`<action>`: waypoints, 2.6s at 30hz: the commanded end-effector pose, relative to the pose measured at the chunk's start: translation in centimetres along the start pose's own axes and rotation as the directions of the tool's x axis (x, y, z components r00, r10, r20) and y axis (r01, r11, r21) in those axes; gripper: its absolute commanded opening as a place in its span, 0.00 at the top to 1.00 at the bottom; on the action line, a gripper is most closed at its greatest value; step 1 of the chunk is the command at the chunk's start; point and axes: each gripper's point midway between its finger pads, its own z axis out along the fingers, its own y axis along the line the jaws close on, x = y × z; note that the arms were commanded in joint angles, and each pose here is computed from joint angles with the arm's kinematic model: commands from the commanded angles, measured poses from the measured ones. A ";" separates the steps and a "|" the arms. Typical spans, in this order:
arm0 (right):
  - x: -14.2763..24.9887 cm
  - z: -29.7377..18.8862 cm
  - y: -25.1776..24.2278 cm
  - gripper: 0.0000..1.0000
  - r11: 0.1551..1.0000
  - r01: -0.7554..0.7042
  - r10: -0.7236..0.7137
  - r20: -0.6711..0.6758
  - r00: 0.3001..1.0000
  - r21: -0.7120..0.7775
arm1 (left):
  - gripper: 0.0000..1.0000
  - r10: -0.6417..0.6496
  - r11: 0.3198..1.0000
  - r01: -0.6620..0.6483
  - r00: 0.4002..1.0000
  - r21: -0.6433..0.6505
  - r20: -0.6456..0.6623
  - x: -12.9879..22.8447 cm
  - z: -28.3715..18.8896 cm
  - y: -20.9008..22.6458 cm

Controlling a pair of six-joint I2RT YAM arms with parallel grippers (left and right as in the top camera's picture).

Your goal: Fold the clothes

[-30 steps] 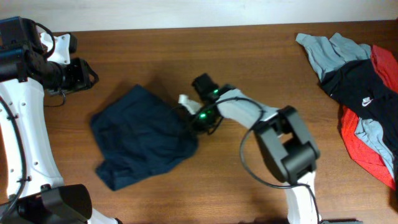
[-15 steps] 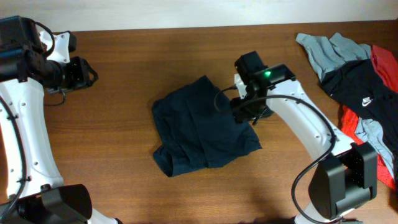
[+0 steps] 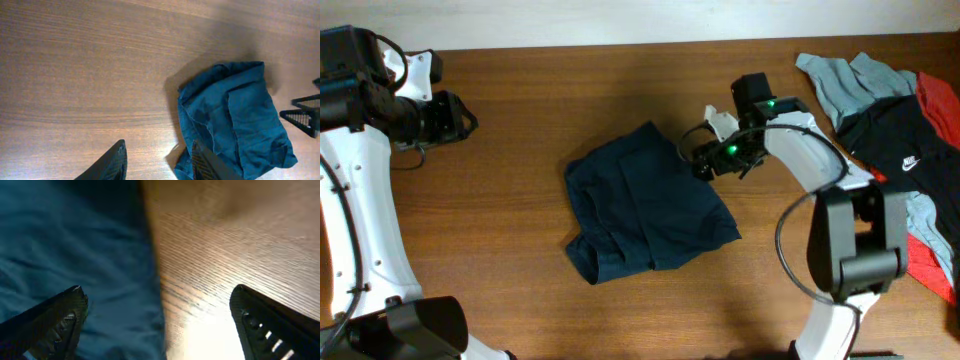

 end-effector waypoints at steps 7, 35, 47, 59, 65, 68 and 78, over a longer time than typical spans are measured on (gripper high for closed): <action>2.3 2.1 6.2 0.08 0.911 0.180 -0.193 0.004 0.981 -0.371 | 0.58 0.001 1.000 -0.001 1.000 -0.006 0.010 -0.1 -0.4 0.1; 1.2 -3.8 1.7 0.94 0.988 -0.141 0.135 0.099 0.986 0.061 | 0.58 -0.001 1.000 0.001 1.000 -0.005 0.003 0.0 -0.4 0.1; 1.4 -10.5 4.5 0.96 0.954 -0.137 0.071 0.240 0.968 0.267 | 0.57 0.004 1.000 -0.004 1.000 -0.004 0.014 -0.2 -0.4 0.0; 1.6 -6.7 0.7 0.10 0.987 -0.151 0.157 0.140 0.978 -0.053 | 0.56 0.121 0.989 -0.120 0.993 0.090 -0.012 0.3 0.9 -5.7; 2.6 -2.8 -3.3 0.07 0.952 -0.201 0.224 0.078 0.971 -0.230 | 0.56 0.202 0.969 -0.192 0.978 0.153 -0.048 1.8 2.4 -10.7; 3.2 -1.0 -4.2 0.07 0.935 -0.226 0.248 0.048 0.968 -0.272 | 0.56 0.240 0.958 -0.219 0.966 0.184 -0.099 3.7 4.1 -12.6; 2.6 0.6 -2.0 0.15 0.869 -0.149 0.204 0.068 0.977 -0.472 | 0.48 0.382 0.867 -0.305 0.914 0.393 -0.134 11.9 15.4 -18.8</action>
